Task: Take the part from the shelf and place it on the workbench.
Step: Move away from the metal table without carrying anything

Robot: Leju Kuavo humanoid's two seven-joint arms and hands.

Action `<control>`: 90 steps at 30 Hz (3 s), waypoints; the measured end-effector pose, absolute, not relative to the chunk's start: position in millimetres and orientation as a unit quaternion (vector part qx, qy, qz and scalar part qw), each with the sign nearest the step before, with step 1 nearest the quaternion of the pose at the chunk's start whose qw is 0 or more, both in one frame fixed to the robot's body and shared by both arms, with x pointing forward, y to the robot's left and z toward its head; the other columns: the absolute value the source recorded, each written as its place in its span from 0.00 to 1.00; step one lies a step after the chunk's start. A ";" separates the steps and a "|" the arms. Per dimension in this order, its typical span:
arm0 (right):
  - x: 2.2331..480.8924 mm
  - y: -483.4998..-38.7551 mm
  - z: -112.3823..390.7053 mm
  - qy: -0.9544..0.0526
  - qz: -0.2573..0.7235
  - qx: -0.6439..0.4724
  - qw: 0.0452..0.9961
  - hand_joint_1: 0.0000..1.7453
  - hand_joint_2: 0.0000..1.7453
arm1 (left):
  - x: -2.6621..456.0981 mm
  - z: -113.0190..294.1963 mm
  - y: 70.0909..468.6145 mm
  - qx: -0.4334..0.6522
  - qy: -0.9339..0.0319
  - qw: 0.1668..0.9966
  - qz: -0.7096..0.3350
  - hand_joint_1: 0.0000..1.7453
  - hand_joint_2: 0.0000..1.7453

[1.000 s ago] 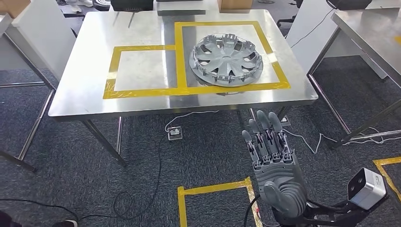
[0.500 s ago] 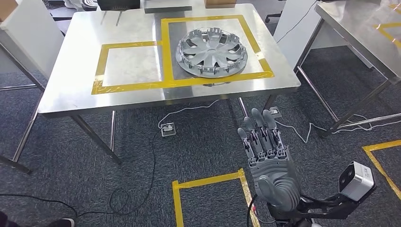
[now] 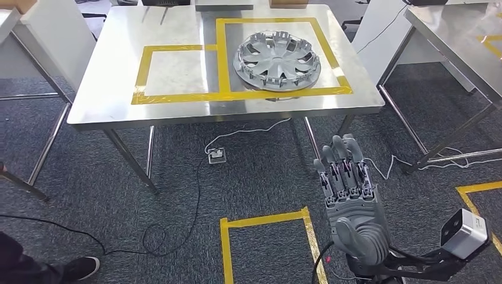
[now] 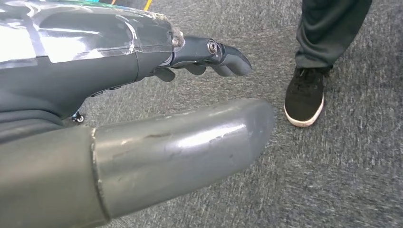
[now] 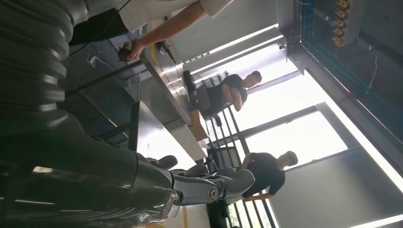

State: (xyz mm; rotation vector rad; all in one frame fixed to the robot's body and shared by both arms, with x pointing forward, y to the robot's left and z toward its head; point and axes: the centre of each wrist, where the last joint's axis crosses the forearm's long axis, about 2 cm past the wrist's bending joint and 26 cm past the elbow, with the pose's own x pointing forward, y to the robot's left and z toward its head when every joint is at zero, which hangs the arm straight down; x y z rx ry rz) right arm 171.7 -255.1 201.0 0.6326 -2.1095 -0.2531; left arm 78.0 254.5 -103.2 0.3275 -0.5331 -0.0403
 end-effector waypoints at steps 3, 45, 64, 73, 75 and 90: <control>172.0 -256.9 201.1 -0.852 -0.102 0.252 0.448 0.00 1.00 | 77.7 -103.2 254.0 0.161 -0.261 0.952 -0.021 0.00 0.00; 172.5 -259.5 195.3 -0.862 -0.003 -0.108 0.495 0.00 1.00 | 75.7 -102.7 244.6 0.153 -0.263 0.950 -0.064 0.00 0.00; 171.1 -263.6 172.4 -0.836 0.037 -0.173 0.519 0.00 1.00 | 75.3 -102.8 244.3 0.152 -0.264 0.949 -0.077 0.00 0.00; 170.9 -263.9 164.9 -0.824 0.036 -0.182 0.535 0.00 1.00 | 74.7 -102.9 244.4 0.151 -0.263 0.950 -0.077 0.00 0.00; 171.1 -263.7 163.4 -0.822 0.035 -0.183 0.538 0.00 1.00 | 74.7 -102.9 244.6 0.152 -0.263 0.950 -0.077 0.00 0.00; 172.4 -267.0 155.1 -0.811 0.035 -0.194 0.550 0.00 1.00 | 73.6 -103.1 244.4 0.148 -0.255 0.952 -0.079 0.00 0.00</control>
